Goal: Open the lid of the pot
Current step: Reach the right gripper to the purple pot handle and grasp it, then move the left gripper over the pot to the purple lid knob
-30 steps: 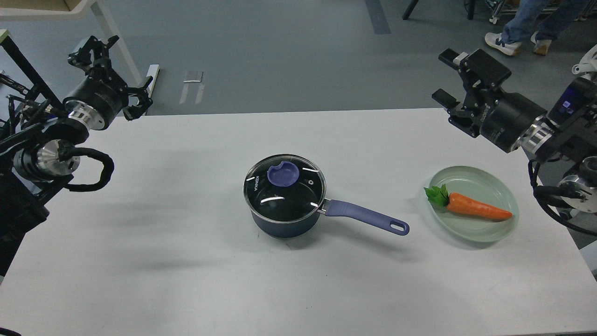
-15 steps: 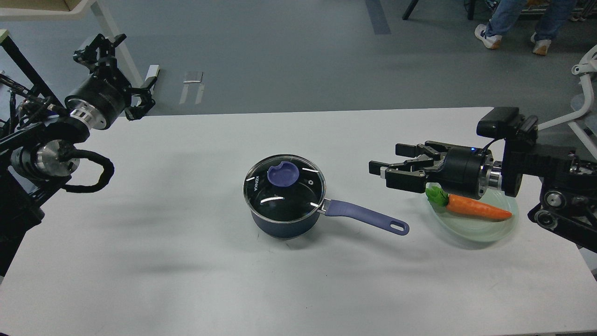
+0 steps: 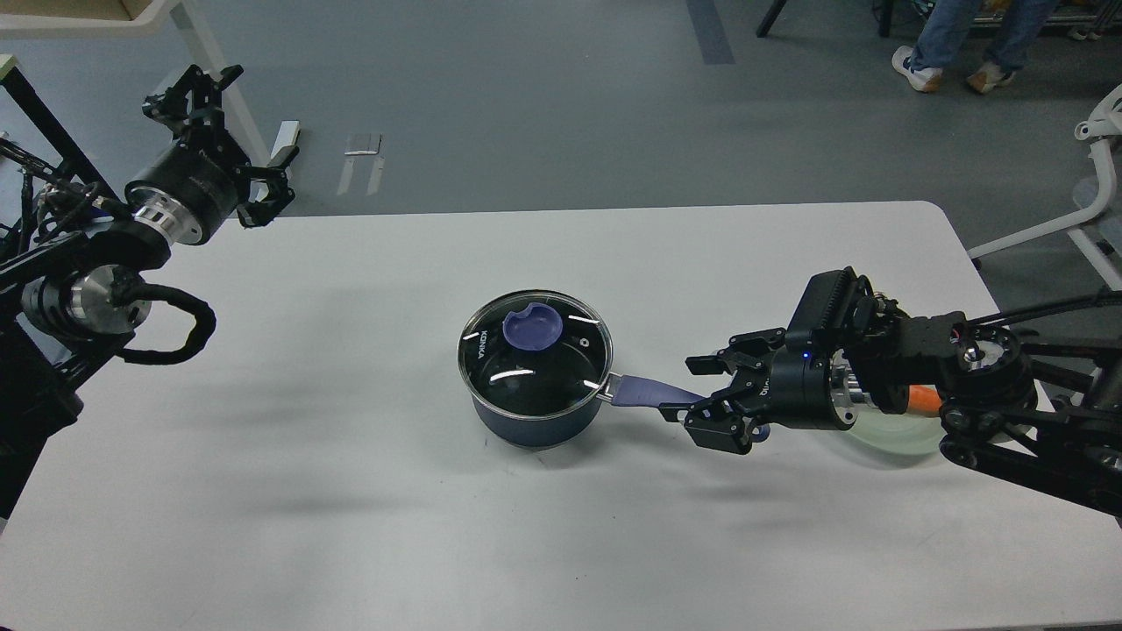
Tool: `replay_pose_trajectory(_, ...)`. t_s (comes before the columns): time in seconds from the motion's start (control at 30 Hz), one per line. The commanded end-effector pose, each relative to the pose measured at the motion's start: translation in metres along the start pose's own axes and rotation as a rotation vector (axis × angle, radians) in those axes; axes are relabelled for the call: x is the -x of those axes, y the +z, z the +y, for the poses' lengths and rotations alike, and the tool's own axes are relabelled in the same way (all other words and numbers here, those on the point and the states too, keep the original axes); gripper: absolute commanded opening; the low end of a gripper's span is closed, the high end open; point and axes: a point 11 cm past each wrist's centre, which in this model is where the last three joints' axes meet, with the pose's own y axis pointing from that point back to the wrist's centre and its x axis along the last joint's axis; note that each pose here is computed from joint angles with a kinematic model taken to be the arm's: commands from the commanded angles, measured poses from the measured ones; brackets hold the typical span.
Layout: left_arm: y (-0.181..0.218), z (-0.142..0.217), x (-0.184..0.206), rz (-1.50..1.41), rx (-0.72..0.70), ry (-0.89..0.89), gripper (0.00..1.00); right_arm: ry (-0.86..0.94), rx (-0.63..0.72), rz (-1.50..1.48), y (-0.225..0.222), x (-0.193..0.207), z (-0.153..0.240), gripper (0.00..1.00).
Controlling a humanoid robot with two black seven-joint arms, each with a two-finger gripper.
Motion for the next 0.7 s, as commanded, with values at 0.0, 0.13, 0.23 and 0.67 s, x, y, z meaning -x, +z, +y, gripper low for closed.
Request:
replay_pose_trajectory(0.0, -0.0001, 0.0, 0.0, 0.0, -0.001, -0.001, 0.99, -0.004, 0.0, 0.002, -0.0002, 0.0008, -0.0004, 0.54)
replay_pose_trajectory(0.13, -0.001, -0.0001, 0.0002, 0.001, -0.004, -0.002, 0.99, -0.007, -0.002, 0.001, -0.0007, 0.001, -0.0005, 0.41)
replay_pose_trajectory(0.23, -0.0002, 0.0, 0.0002, 0.001, -0.002, -0.002, 0.99, -0.012, -0.002, -0.002, -0.0006, 0.0027, -0.0005, 0.39)
replay_pose_trajectory(0.67, -0.0002, 0.0007, -0.0015, 0.001, -0.002, 0.003, 0.99, -0.023, -0.018, -0.004, -0.005, 0.0044, -0.0039, 0.27)
